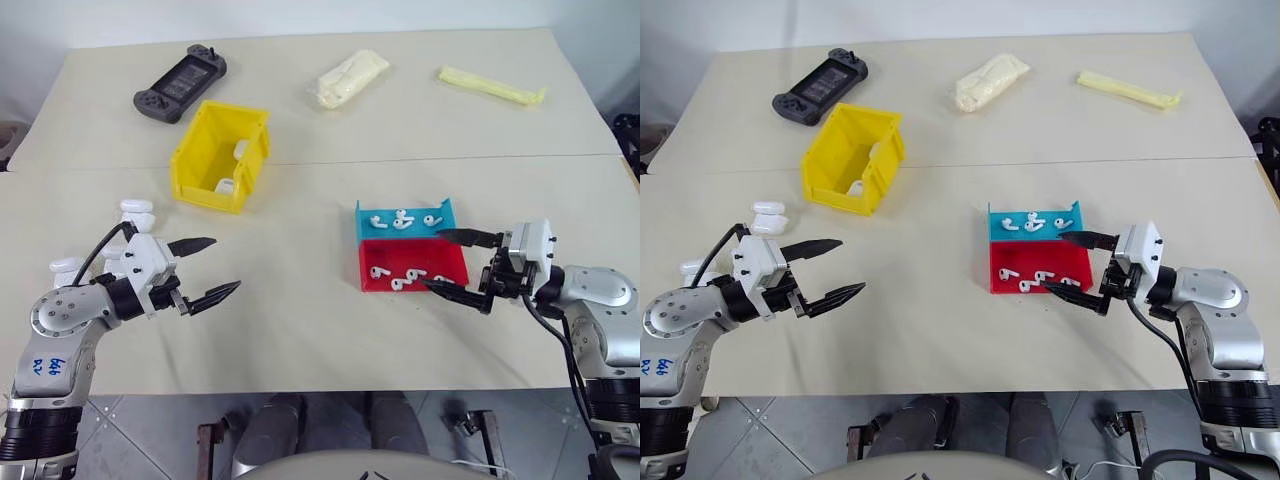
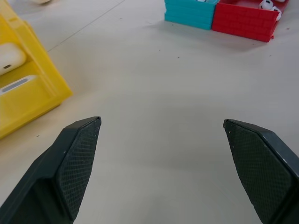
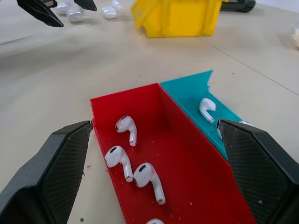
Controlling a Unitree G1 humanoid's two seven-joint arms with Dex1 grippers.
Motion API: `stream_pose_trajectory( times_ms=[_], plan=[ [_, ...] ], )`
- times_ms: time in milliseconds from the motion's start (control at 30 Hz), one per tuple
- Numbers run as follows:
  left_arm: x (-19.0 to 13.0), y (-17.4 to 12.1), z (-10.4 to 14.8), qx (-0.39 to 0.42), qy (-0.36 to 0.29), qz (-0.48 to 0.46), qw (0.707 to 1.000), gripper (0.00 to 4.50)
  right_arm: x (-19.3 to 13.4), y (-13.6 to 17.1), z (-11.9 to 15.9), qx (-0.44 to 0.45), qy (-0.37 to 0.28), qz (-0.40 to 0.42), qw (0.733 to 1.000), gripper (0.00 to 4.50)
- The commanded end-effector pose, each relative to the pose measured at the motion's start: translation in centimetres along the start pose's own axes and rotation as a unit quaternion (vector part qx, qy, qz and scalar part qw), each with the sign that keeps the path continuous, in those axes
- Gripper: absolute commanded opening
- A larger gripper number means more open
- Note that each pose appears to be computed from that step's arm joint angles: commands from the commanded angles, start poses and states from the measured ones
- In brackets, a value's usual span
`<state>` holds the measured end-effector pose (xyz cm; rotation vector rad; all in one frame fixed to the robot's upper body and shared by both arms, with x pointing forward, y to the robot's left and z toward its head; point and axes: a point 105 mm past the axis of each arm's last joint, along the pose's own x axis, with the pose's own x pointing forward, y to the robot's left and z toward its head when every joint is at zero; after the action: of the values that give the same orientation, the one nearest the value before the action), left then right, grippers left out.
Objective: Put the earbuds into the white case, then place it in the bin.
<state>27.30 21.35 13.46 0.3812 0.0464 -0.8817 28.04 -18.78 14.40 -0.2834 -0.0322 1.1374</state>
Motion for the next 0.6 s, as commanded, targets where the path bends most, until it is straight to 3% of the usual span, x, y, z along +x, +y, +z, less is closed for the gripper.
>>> stream_pose_trajectory(
  times_ms=[33, 200, 267, 600],
  plan=[
    [-0.9, 1.2, 1.1, 0.029, -0.013, 0.044, 0.999, 4.46, 0.5, -0.1, 0.4, -0.016, -0.006, 0.01, 1.0, 4.5],
    [-2.4, 1.3, 0.8, 0.006, -0.029, 0.1, 0.994, 4.46, 2.2, 0.2, 1.3, -0.021, -0.031, 0.032, 0.999, 4.5],
    [-4.4, 1.6, -0.2, -0.014, -0.026, 0.169, 0.985, 4.46, 3.4, 0.9, 2.0, -0.015, -0.05, 0.053, 0.997, 4.5],
    [-14.1, -1.0, -4.7, -0.163, -0.019, 0.431, 0.887, 4.46, 7.5, 4.1, 5.2, -0.044, -0.138, 0.117, 0.983, 4.5]
  ],
)
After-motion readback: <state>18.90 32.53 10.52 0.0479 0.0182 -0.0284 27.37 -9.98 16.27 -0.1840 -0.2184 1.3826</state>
